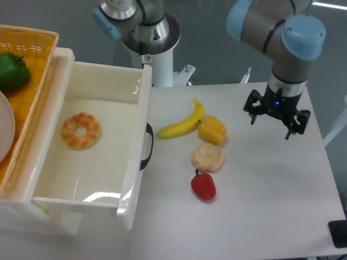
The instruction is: Place the donuts in the upper white drawer
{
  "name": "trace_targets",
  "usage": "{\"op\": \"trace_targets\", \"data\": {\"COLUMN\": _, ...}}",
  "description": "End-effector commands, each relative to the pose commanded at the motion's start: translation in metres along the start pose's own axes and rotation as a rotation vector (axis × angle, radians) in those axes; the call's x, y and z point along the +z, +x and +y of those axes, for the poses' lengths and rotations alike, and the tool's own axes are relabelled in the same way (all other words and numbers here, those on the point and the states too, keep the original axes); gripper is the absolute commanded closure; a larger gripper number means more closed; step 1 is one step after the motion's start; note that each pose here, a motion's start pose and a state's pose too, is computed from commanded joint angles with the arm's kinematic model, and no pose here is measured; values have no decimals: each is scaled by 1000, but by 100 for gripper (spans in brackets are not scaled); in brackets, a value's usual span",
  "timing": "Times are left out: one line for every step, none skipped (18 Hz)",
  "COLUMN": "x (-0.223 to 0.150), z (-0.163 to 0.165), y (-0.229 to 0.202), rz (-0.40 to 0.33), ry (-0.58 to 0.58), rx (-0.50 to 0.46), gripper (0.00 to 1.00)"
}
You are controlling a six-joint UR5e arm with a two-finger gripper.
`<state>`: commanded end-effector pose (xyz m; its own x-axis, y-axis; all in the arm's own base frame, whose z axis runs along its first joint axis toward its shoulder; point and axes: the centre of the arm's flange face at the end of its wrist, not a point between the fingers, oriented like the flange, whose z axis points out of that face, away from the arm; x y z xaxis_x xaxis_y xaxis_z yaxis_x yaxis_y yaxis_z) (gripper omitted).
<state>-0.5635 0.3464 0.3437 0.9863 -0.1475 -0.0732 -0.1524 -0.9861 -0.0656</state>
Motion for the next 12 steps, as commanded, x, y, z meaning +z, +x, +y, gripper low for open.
{"op": "trace_targets", "data": {"x": 6, "z": -1, "y": -2, "rz": 8, "ry": -1, "rx": 13, "gripper": 0}}
{"op": "trace_targets", "data": {"x": 10, "z": 0, "y": -3, "rz": 14, "ry": -2, "rx": 33, "gripper": 0}}
{"op": "trace_targets", "data": {"x": 17, "z": 0, "y": -8, "rz": 21, "ry": -3, "rx": 65, "gripper": 0}}
{"op": "trace_targets", "data": {"x": 19, "z": 3, "y": -11, "rz": 23, "ry": -4, "rx": 101, "gripper": 0}}
{"op": "trace_targets", "data": {"x": 21, "z": 8, "y": -13, "rz": 25, "ry": -4, "rx": 144, "gripper": 0}}
{"op": "trace_targets", "data": {"x": 25, "z": 11, "y": -15, "rz": 31, "ry": -4, "rx": 179, "gripper": 0}}
{"op": "trace_targets", "data": {"x": 33, "z": 14, "y": -18, "rz": 43, "ry": -5, "rx": 203, "gripper": 0}}
{"op": "trace_targets", "data": {"x": 36, "z": 16, "y": -20, "rz": 45, "ry": -5, "rx": 220, "gripper": 0}}
{"op": "trace_targets", "data": {"x": 39, "z": 16, "y": -22, "rz": 46, "ry": -7, "rx": 232, "gripper": 0}}
{"op": "trace_targets", "data": {"x": 41, "z": 16, "y": -23, "rz": 41, "ry": -9, "rx": 237, "gripper": 0}}
{"op": "trace_targets", "data": {"x": 43, "z": 16, "y": -23, "rz": 40, "ry": -10, "rx": 237, "gripper": 0}}
{"op": "trace_targets", "data": {"x": 46, "z": 16, "y": -24, "rz": 43, "ry": -10, "rx": 237, "gripper": 0}}
